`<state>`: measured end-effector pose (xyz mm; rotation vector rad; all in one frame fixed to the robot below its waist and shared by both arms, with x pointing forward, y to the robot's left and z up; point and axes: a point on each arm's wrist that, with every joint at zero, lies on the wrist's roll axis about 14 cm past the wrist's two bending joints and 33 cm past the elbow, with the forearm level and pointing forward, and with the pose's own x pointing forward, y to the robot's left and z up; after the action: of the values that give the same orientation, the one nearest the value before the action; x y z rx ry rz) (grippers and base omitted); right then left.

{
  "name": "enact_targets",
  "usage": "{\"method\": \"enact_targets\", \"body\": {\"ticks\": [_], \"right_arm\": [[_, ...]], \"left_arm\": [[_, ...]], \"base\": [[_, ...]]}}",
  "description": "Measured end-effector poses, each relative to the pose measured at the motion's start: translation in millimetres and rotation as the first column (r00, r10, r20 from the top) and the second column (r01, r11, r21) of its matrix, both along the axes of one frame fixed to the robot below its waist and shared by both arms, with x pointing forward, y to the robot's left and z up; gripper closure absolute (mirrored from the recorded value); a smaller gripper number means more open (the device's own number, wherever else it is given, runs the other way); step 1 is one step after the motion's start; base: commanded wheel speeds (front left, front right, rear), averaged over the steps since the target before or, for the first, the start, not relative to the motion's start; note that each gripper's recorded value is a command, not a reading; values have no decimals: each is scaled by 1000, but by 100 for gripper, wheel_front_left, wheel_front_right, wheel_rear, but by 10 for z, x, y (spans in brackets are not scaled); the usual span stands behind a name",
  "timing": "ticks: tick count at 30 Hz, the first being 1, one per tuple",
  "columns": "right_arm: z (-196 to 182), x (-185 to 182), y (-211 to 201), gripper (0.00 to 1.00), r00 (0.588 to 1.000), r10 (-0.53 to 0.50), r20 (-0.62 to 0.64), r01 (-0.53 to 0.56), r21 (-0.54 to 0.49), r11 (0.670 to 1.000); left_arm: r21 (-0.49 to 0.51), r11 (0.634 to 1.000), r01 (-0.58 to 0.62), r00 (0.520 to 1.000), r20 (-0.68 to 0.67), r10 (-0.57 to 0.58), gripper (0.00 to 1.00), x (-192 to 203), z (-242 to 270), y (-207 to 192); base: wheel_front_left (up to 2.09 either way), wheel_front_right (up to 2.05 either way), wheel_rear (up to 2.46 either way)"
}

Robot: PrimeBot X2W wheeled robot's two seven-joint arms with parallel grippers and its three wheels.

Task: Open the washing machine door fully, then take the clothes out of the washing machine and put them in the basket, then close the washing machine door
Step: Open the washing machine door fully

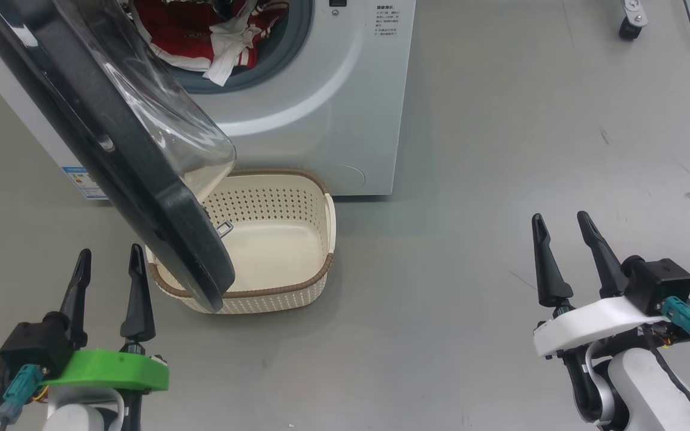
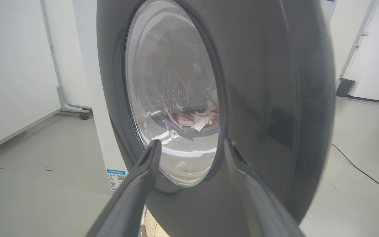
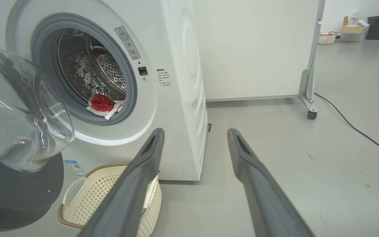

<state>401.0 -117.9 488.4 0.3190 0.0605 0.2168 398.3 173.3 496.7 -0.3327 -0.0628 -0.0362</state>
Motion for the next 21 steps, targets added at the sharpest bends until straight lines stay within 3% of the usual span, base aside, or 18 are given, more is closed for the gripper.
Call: {"method": "enact_targets", "body": {"ticks": [21], "right_arm": [[-48, -139, -10, 0, 999, -39, 5, 39, -13, 999]], "left_arm": [[-1, 1000, 4, 1000, -13, -4, 0, 17, -48, -13]], "base": [[0, 0, 0]]}}
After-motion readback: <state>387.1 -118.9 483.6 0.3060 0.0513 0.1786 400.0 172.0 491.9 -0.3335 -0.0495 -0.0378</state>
